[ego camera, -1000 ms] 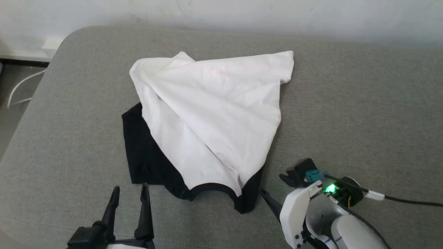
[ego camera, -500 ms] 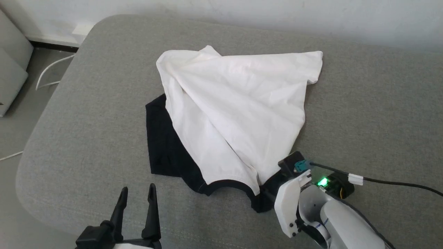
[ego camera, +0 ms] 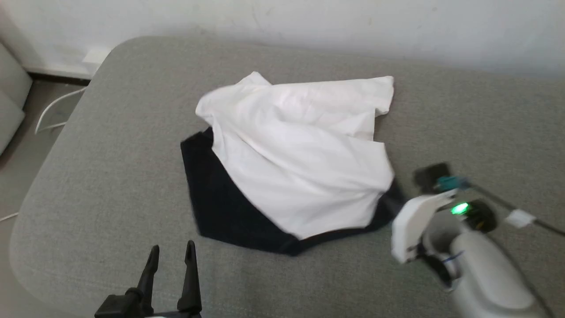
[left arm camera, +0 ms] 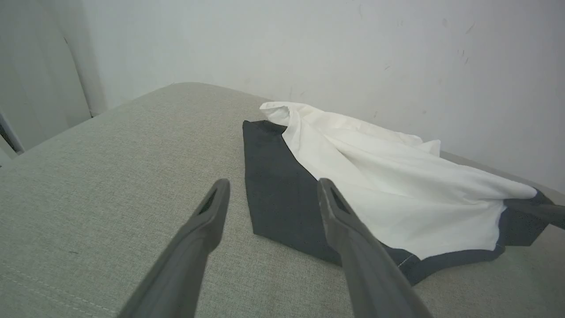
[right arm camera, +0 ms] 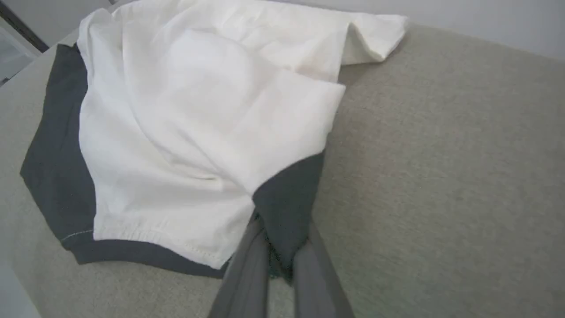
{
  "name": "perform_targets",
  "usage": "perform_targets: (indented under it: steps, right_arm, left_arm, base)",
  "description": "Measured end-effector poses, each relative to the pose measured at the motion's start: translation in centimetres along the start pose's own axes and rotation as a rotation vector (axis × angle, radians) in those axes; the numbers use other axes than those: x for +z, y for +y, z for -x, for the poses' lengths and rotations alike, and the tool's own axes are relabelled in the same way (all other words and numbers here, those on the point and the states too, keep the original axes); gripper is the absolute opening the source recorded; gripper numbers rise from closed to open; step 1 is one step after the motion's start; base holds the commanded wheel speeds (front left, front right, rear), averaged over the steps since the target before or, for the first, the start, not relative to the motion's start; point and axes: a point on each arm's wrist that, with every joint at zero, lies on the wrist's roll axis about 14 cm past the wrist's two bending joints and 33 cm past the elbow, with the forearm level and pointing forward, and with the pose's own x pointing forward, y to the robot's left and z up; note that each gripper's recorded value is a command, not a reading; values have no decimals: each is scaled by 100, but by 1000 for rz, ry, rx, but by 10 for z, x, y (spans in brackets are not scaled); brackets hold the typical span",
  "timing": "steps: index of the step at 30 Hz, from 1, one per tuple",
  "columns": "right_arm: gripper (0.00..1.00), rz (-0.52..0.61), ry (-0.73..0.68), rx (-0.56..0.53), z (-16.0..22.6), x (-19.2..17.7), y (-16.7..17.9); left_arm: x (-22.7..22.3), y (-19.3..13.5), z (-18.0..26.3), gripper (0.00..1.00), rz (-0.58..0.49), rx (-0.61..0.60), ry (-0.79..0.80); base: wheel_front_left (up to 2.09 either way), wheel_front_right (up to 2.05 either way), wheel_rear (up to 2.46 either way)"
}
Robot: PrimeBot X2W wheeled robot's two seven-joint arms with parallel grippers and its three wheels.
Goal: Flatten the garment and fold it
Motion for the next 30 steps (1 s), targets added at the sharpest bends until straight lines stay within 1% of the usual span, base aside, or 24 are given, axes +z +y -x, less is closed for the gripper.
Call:
perform_targets:
  steps: [3,7,10,12,14,16,20,21,22,23,26,30]
  right_arm:
    - [0,22,-88,-107,22,36,-47]
    - [0,96,-176,-308,79,78,-119]
    - [0,148,-200,-429,123,95,-146]
    - [0,151,-189,-458,140,94,-147]
    - [0,137,-147,-444,146,81,-136]
    - [0,97,-92,-406,145,59,-120]
    - [1,-14,37,-317,134,3,-88]
    - [11,-45,69,-300,131,-10,-81]
    - [47,-62,98,-291,130,-22,-77]
    - [100,-75,120,-288,128,-31,-75]
    - [100,-103,141,-274,123,-42,-69]
    - [100,-135,97,-268,120,-32,-69]
  left_arm:
    - [-2,-4,2,100,0,-15,4]
    - [-5,-11,3,100,5,-41,14]
    - [-7,-18,3,100,11,-66,20]
    - [-9,-22,4,100,13,-77,26]
    - [-10,-26,3,100,17,-96,29]
    - [-12,-30,3,100,18,-108,37]
    - [-16,-32,4,100,21,-119,48]
    - [-17,-32,4,100,21,-120,50]
    - [-17,-32,4,100,21,-120,51]
    - [-17,-32,4,100,21,-123,53]
    - [-18,-29,3,100,15,-120,58]
    - [-20,-27,1,100,9,-118,66]
  base:
    - [0,0,0]
    - [0,0,0]
    - [0,0,0]
    - [0,0,0]
    - [0,0,0]
    - [0,0,0]
    - [0,0,0]
    - [0,0,0]
    - [0,0,0]
    - [0,0,0]
    - [0,0,0]
    - [0,0,0]
